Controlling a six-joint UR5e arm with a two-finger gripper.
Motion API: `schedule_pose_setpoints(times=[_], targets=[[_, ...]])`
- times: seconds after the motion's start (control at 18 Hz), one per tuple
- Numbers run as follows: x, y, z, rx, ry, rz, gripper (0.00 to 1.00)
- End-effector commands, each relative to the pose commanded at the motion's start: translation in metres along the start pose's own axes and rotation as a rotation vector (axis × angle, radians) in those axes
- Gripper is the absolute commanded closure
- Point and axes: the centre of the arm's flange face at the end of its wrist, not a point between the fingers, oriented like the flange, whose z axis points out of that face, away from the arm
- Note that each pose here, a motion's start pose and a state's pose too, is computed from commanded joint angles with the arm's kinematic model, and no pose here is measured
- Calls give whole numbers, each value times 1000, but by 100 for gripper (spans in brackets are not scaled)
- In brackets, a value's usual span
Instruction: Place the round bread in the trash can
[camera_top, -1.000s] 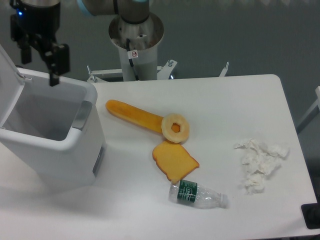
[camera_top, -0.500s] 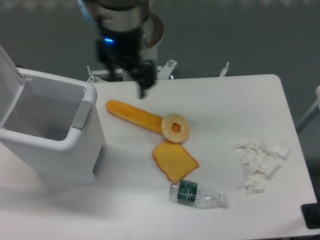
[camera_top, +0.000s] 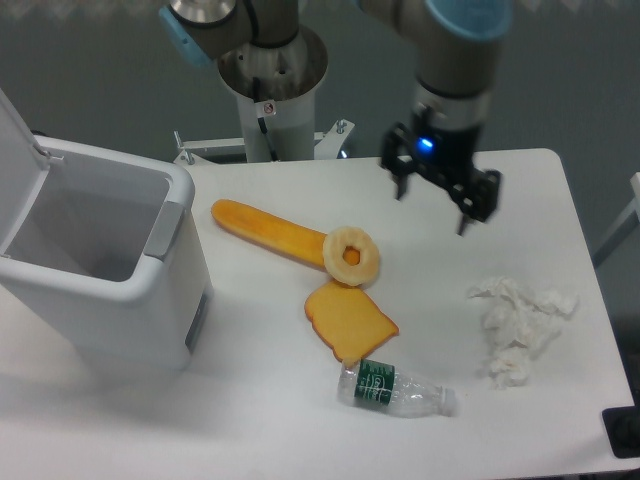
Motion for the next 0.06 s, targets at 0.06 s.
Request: schedule_pose_setpoints(times=[0.06], targets=[[-8, 6, 13, -18, 12, 7, 0]])
